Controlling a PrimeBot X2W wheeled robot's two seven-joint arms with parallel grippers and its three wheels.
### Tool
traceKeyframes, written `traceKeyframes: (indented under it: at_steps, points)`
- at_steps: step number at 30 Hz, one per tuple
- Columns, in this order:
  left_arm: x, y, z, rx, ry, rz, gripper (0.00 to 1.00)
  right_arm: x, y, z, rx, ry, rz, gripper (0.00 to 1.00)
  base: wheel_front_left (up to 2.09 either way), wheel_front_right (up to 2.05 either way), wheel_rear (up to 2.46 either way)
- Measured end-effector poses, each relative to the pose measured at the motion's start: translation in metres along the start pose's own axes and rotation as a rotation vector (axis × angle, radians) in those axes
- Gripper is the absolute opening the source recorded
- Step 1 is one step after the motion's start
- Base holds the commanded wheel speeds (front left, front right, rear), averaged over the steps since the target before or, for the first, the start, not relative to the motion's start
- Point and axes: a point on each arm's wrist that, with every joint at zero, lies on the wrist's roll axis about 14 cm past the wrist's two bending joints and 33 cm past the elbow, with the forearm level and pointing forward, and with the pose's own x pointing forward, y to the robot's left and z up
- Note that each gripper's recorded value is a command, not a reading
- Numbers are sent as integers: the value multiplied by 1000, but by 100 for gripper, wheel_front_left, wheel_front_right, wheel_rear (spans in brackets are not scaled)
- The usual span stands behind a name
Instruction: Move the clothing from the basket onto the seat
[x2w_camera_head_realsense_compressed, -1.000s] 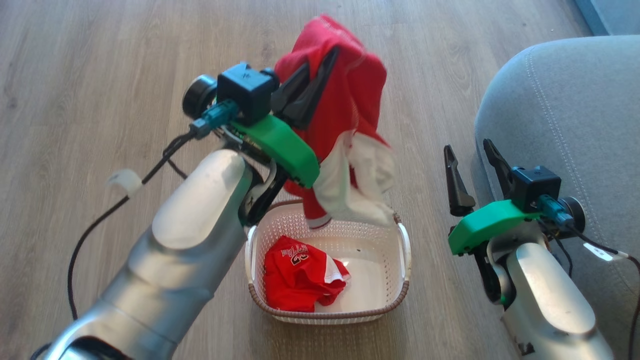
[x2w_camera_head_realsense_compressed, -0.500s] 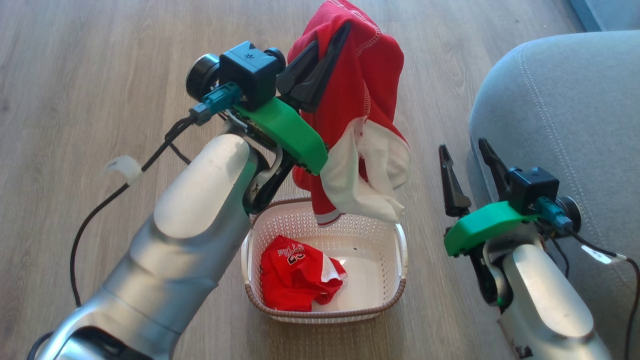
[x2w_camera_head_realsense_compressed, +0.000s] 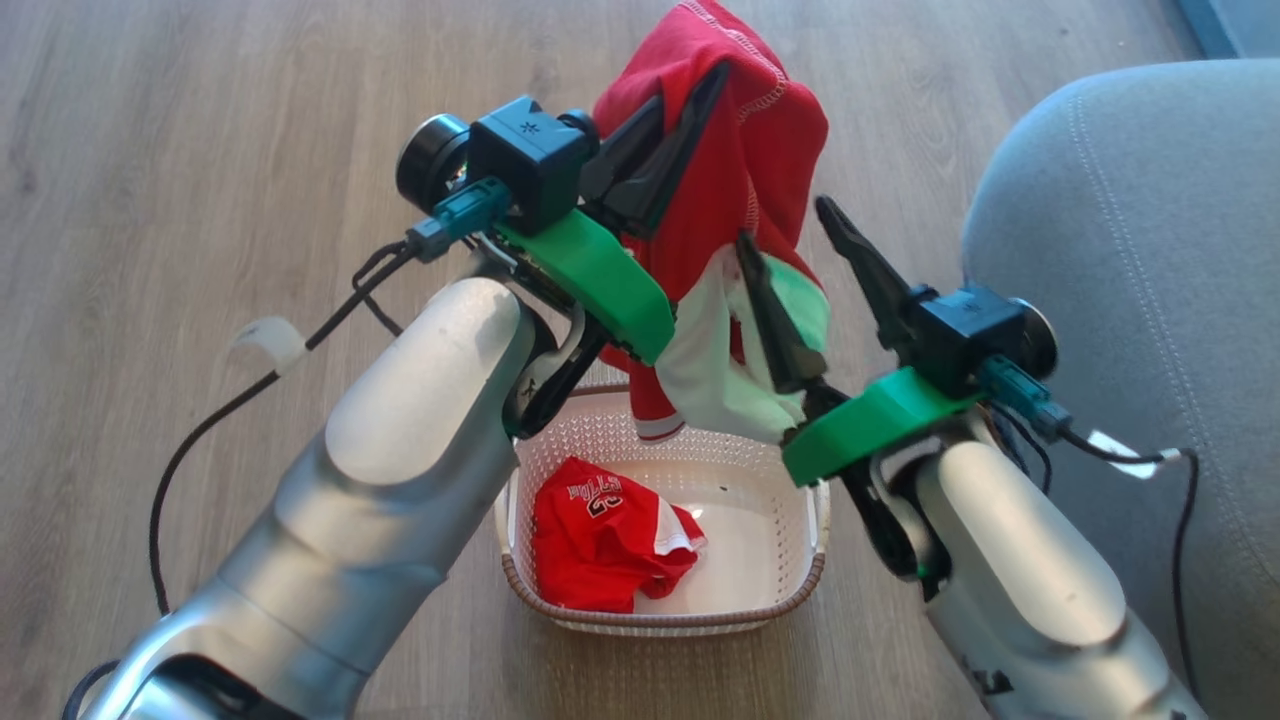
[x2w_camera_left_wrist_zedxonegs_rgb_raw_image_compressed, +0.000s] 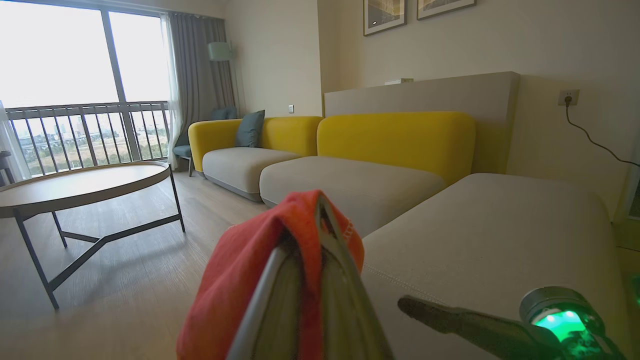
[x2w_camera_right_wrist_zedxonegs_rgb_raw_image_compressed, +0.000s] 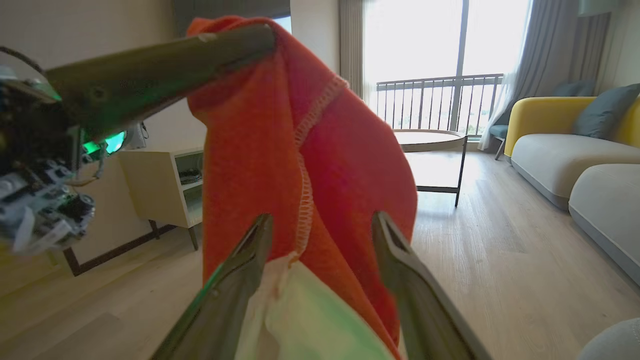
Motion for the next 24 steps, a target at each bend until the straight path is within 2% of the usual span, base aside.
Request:
traceKeyframes:
  at_steps: [6,14,19,20,21,22,23,24]
  points:
    - [-3,-6,3,-10,-6,-15,0,12,13,-6,-8,21,54,100,0,0,0]
    - [-13,-20,10,-26,-13,-38,0,4,22,-55,4,183,74,100,0,0,0]
    - [-16,-21,10,-25,-9,-37,0,9,24,-56,21,188,82,100,0,0,0]
    - [-17,-21,9,-25,-9,-37,0,10,26,-55,24,184,86,53,0,0,0]
    - [-17,-21,9,-25,-8,-36,0,12,26,-53,26,181,89,53,0,0,0]
    - [-17,-21,9,-26,-7,-37,0,13,26,-52,28,177,89,9,0,0,0]
    - [-17,-22,8,-27,-6,-36,0,13,26,-51,31,176,89,0,0,0,0]
    - [-17,-22,7,-28,-3,-36,0,13,26,-52,35,177,89,0,0,0,0]
